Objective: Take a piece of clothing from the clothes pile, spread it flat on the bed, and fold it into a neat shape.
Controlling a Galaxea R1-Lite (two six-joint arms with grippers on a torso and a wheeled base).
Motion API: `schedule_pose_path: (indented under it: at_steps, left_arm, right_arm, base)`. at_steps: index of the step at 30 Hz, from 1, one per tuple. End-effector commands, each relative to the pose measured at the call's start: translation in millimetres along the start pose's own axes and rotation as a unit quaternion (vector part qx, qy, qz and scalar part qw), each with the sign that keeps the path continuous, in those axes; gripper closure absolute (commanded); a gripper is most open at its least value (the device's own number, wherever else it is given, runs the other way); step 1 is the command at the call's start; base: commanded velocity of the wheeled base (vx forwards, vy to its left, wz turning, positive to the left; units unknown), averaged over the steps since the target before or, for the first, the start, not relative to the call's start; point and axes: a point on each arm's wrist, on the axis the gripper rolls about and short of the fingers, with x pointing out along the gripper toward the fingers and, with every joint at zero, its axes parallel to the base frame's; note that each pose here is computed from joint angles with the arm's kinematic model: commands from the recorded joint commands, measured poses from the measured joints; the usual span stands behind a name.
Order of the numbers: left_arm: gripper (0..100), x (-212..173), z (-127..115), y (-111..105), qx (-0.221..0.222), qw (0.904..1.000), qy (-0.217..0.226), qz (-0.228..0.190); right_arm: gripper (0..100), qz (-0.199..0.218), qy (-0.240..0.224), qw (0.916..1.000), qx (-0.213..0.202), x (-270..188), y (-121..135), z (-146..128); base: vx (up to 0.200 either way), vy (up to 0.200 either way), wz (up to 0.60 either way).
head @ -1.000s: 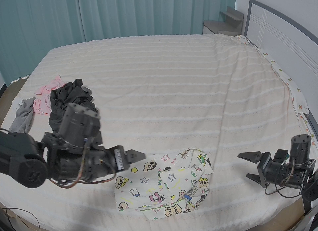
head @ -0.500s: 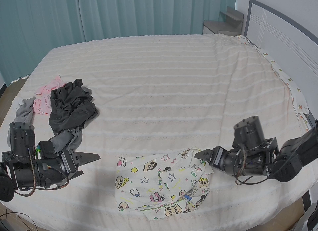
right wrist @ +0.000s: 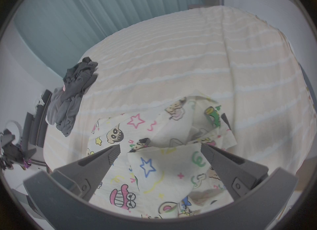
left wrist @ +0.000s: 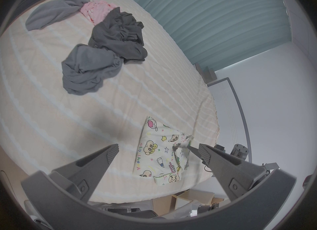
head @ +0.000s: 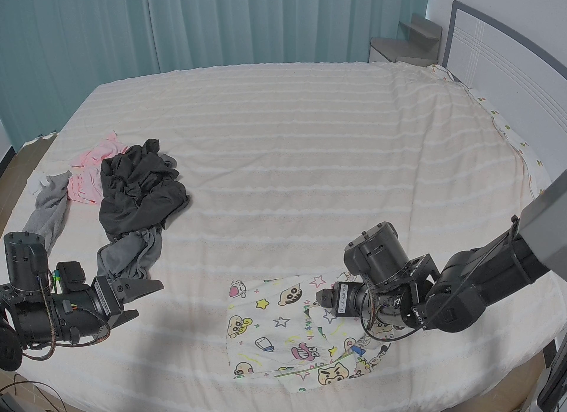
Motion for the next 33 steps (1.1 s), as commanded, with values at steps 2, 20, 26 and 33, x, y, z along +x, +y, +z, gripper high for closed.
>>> schedule_pose_path:
  at_steps: [2, 20, 26, 33]
  left_arm:
    - [0, 0, 0, 1, -0.001, 1.0, 0.001, 0.001]
    - [0, 1, -2, 2, -0.001, 1.0, 0.007, 0.004]
    - [0, 2, -2, 1, -0.001, 1.0, 0.007, 0.003]
    - [0, 2, -2, 2, -0.002, 1.0, 0.008, 0.004]
  right_arm:
    - [0, -0.022, 0.0, 0.999, -0.039, 11, 7, -12]
    - [0, -0.094, -0.038, 0.9804, -0.169, 21, 17, -23]
    - [0, -0.083, -0.052, 0.9785, -0.182, 10, 28, -26]
    - [0, -0.088, -0.027, 0.9722, -0.215, 21, 31, -47]
  base:
    - [0.0, 0.0, 0.0]
    - [0.0, 0.0, 0.0]
    - [0.0, 0.0, 0.0]
    - [0.0, 0.0, 0.0]
